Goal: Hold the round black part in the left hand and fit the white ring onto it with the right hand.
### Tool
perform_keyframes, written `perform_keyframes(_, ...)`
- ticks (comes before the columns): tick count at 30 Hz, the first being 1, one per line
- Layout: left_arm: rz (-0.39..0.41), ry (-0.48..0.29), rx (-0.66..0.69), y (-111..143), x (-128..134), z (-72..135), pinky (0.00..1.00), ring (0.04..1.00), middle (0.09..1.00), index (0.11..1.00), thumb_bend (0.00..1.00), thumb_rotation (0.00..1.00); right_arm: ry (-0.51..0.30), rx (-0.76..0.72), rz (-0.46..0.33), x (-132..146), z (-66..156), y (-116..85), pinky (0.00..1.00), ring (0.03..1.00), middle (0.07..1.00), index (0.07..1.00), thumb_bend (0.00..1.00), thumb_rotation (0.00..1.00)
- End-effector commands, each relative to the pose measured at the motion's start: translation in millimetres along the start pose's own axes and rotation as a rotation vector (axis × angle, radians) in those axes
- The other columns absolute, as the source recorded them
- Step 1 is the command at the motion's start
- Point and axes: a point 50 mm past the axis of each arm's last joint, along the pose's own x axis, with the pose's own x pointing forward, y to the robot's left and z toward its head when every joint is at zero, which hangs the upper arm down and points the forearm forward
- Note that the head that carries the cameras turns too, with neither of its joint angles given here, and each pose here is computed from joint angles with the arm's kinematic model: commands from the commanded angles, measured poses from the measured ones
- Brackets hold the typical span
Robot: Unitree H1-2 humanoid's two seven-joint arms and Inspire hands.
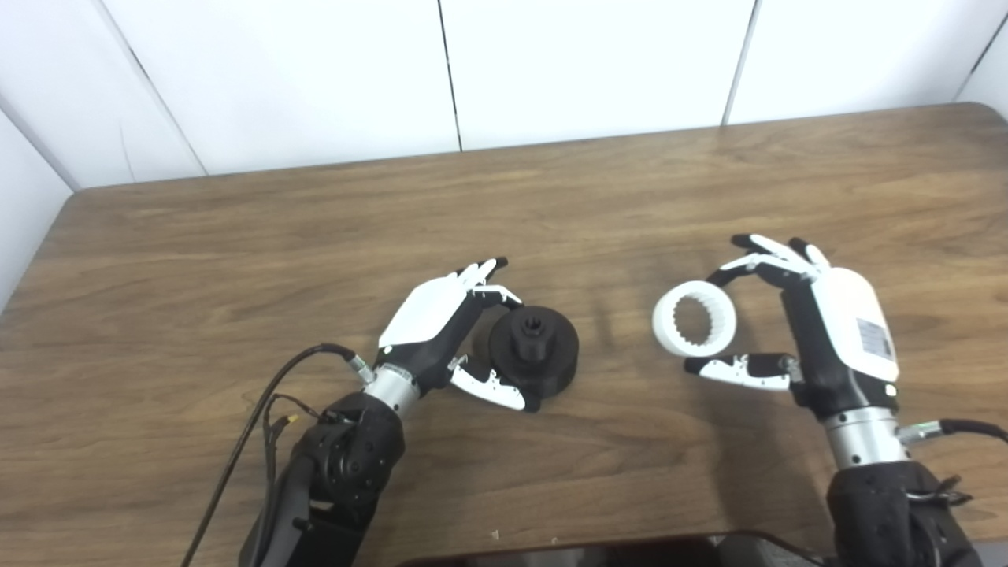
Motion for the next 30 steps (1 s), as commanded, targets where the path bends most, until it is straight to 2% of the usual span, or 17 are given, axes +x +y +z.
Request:
perform_keyframes(1, 0.060, -0.051, 0.032, 18.7, 6.5, 10.8, 1.00, 1.000, 1.000, 0.586, 0.96, 0.30, -0.112, 0.011, -0.055, 7.8, 20.5, -10.8, 0.91, 0.792, 0.830, 0.493, 0.52, 0.14)
perform_keyframes(16, 0.053, -0.048, 0.035, 16.7, 5.8, 11.6, 1.00, 1.000, 1.000, 0.587, 0.96, 0.30, -0.199, 0.056, 0.032, 20.1, 52.5, 6.6, 0.96, 0.825, 0.843, 0.494, 0.52, 0.15)
perform_keyframes(30, 0.046, -0.050, 0.028, 12.5, 5.8, 13.8, 1.00, 1.000, 1.000, 0.588, 0.96, 0.28, -0.243, 0.051, 0.041, 37.0, 71.2, 9.7, 0.97, 0.835, 0.846, 0.494, 0.52, 0.15)
